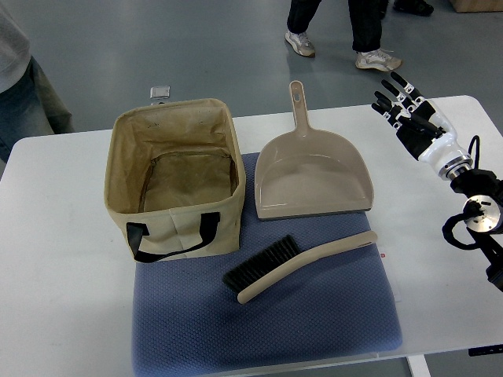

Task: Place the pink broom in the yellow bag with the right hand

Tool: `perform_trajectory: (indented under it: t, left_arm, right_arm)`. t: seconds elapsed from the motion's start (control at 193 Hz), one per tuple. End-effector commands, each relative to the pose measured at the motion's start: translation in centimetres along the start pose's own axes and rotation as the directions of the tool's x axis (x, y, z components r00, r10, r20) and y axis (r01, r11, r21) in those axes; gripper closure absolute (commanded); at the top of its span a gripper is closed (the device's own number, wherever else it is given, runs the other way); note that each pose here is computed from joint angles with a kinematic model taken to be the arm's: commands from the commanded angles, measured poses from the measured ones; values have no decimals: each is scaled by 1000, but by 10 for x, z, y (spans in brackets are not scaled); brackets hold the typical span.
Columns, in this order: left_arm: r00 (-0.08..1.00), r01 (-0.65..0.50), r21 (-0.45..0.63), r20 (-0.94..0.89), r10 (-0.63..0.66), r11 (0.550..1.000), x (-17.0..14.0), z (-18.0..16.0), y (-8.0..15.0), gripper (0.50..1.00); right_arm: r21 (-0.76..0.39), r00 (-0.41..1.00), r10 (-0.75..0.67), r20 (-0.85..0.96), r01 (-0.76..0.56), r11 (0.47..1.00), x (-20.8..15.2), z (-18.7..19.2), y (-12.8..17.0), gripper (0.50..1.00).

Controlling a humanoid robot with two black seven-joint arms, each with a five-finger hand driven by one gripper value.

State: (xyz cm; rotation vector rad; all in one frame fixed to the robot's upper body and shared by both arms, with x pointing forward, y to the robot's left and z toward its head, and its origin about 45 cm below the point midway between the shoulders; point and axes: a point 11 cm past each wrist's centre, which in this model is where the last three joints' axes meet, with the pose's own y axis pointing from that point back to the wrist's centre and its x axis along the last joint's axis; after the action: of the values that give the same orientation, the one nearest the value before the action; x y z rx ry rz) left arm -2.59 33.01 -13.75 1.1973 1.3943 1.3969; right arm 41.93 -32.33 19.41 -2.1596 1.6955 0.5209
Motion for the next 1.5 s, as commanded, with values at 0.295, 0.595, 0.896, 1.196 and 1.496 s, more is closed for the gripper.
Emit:
perform_trajectory:
  t: [0.295, 0.595, 0.896, 1.196, 1.496]
  left_arm:
    - [1000, -2, -1, 2, 2, 1000, 1, 0, 0, 500]
    - [1000, 1, -1, 5, -1, 1000, 0, 0, 0, 500]
    - [1000, 1, -1, 5, -1, 1000, 0, 0, 0, 500]
    - [1000, 1, -1, 5, -1, 1000, 0, 0, 0, 500]
    - [1000, 1, -1, 5, -1, 1000, 0, 0, 0, 500]
  right_arm:
    - [0, 1000, -3, 0, 3, 1000, 0, 0, 0, 570]
    - [-3, 1000, -12, 1, 12, 1000, -2, 1, -1, 570]
    - [5, 1000, -12, 1, 12, 1000, -3, -2, -2, 570]
    - [8, 1000, -13, 0, 13, 1000, -3, -4, -3, 570]
    - [8, 1000, -12, -8, 12, 1000, -1, -6, -2, 570]
